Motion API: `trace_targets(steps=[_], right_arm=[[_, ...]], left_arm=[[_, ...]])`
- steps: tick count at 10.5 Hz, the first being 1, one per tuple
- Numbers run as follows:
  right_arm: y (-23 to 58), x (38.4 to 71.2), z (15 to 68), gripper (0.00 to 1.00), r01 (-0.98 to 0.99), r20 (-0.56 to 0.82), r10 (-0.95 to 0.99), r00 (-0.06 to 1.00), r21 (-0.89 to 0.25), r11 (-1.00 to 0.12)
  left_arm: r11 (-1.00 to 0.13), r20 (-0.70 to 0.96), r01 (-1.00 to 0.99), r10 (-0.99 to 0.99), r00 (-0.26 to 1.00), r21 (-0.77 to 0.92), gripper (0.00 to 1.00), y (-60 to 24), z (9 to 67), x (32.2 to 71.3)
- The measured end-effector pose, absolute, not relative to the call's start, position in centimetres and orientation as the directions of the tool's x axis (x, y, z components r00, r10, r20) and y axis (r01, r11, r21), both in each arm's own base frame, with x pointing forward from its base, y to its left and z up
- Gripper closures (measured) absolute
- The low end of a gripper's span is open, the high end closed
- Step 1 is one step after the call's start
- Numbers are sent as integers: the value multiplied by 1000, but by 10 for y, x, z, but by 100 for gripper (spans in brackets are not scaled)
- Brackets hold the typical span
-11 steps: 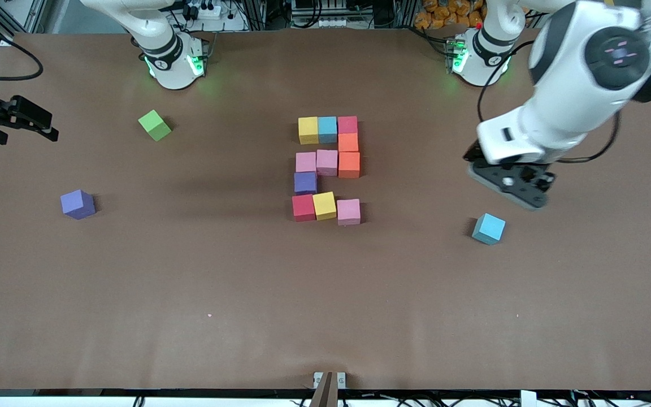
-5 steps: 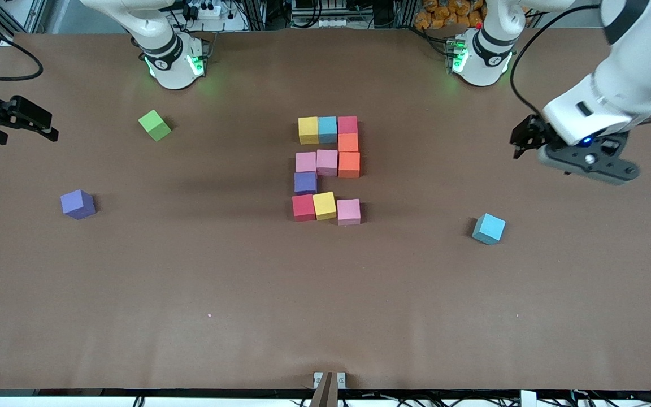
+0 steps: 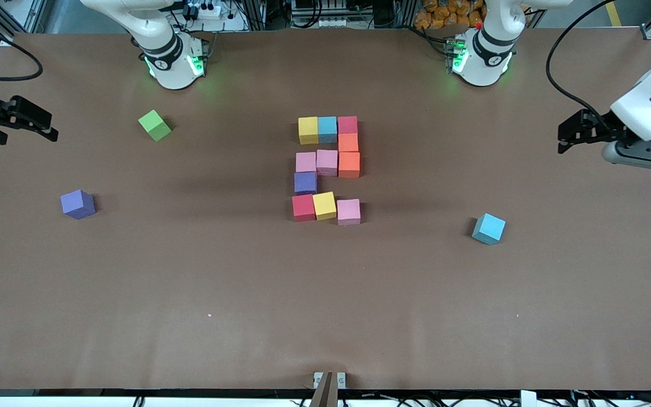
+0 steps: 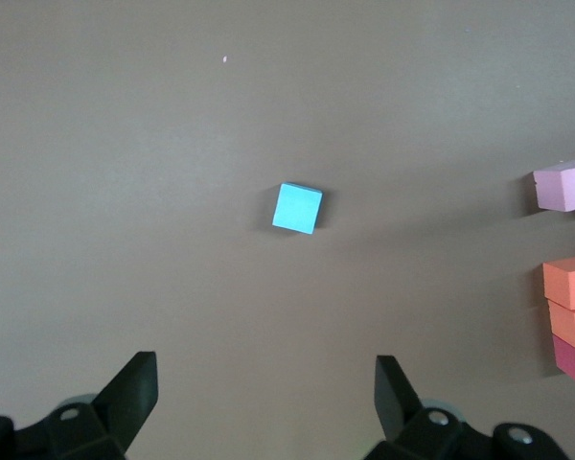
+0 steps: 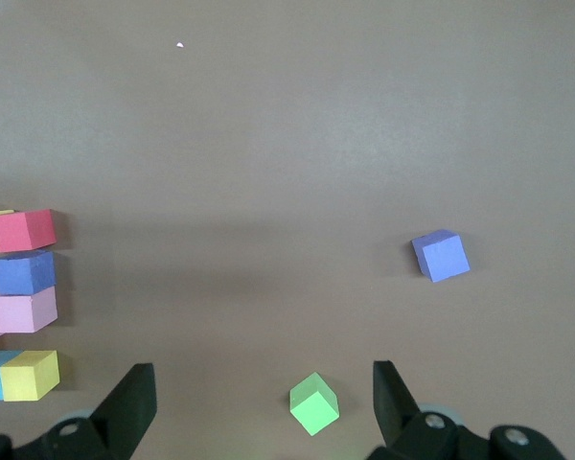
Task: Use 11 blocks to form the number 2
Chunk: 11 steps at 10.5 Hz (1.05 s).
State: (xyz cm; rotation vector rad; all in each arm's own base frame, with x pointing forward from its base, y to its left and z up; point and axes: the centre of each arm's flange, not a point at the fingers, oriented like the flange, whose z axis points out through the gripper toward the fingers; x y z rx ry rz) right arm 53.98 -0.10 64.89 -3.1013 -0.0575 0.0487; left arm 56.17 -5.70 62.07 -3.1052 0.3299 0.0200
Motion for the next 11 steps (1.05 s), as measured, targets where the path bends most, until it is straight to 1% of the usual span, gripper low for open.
trace_targets(steps=[2,7,9,11], right_arm=[[-1,540,648,0,36,-32,37,999,-40,-999],[0,545,641,0,39,-41,41,998,-40,-998],[3,545,641,0,44,-41,46,998,-40,-998],[12,545,641,0,63,-40,65,997,-41,-997]], left_arm=[[-983,-21,-184,-183,983,-15,0,-42,621,561],[-983,-9,-183,-182,983,-13,0,-47,633,553],[-994,-5,-112,-112,994,-13,0,-46,635,552],[-996,6,-84,-84,996,-14,0,-46,641,549]])
